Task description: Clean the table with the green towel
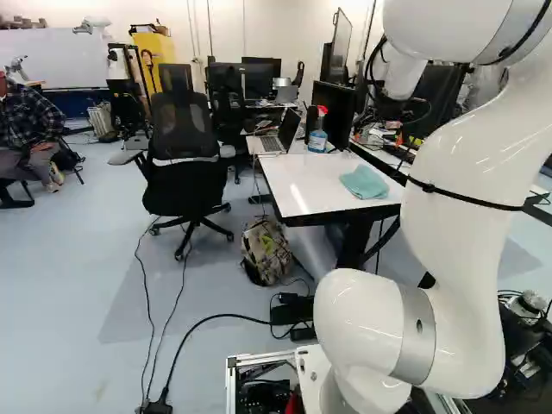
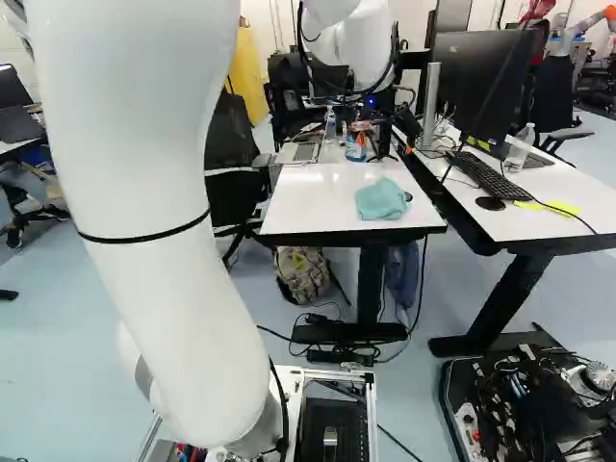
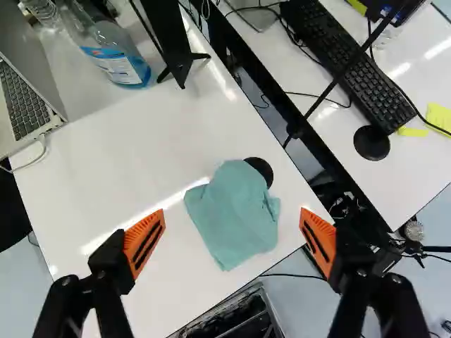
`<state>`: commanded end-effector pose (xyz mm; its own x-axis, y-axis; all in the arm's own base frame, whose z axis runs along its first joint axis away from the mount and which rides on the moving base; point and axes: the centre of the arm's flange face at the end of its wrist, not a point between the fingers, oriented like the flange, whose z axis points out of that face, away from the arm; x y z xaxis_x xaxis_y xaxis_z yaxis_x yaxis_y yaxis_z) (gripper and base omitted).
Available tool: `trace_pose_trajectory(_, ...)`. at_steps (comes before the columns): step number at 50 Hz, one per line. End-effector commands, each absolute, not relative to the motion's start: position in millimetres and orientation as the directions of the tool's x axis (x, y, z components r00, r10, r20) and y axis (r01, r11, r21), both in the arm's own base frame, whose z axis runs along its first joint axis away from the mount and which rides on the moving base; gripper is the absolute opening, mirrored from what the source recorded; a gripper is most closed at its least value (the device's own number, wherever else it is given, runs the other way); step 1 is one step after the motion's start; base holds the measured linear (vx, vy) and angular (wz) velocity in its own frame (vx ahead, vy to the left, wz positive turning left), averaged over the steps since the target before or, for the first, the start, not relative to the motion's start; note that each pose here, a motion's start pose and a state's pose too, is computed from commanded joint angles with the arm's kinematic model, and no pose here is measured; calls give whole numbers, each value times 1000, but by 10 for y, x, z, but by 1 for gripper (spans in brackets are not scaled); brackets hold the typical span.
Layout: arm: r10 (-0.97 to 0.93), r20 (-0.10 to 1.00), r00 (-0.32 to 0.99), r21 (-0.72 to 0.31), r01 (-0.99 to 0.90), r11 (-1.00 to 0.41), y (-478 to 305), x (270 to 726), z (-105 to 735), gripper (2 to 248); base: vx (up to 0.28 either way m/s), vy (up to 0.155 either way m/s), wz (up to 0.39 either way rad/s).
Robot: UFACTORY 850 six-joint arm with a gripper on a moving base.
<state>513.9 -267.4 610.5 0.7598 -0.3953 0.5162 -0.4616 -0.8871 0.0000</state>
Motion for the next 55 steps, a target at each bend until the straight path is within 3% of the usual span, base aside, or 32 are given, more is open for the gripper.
trace_pose_trajectory(55, -364, 551, 751, 0, -436, -900, -2481, 5114, 5954, 247, 0, 0, 0)
